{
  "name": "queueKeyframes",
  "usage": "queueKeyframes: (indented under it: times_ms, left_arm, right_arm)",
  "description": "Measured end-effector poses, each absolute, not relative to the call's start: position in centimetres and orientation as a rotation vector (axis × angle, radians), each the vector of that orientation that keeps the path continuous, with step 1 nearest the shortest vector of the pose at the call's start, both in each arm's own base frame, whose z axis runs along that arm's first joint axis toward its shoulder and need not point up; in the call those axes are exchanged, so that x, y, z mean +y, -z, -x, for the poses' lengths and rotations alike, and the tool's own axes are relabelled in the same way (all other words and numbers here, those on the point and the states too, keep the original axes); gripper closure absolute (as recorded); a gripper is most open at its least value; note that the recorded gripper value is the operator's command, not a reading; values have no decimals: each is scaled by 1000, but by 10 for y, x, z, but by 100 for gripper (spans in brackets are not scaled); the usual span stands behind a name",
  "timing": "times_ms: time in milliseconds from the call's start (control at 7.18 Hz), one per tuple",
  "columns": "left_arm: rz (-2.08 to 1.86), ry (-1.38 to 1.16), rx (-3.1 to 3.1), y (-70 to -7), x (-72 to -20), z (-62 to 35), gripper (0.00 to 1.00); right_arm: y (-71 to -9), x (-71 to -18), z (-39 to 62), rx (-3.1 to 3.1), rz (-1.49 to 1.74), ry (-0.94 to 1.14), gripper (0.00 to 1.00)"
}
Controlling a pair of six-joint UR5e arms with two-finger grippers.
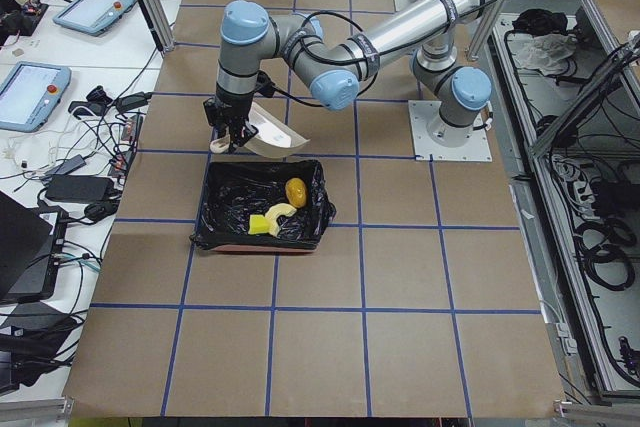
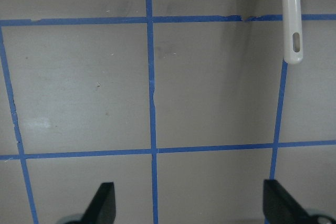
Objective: Sweep and dump trash into bin
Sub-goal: 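Bring the dustpan back down to the table with the left gripper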
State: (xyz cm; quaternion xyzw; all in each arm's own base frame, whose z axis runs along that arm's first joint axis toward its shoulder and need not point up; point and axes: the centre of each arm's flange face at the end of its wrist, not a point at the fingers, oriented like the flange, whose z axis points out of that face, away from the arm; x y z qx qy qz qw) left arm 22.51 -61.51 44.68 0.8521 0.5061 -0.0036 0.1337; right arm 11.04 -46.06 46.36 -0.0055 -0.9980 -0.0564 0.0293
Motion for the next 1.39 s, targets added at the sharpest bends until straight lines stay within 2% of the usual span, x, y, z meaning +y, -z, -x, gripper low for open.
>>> queueKeyframes:
  times_ms: [835,1392]
  left_arm:
    - [-2417,74,1844,-403,-643,-126,100]
    - [-2386,81,1933,-387,-652,-94,100]
  right_arm:
    - [-462,-460,-110,-3077,19,185,0]
    - [-469,-454,-112,-3095,-36,173,0]
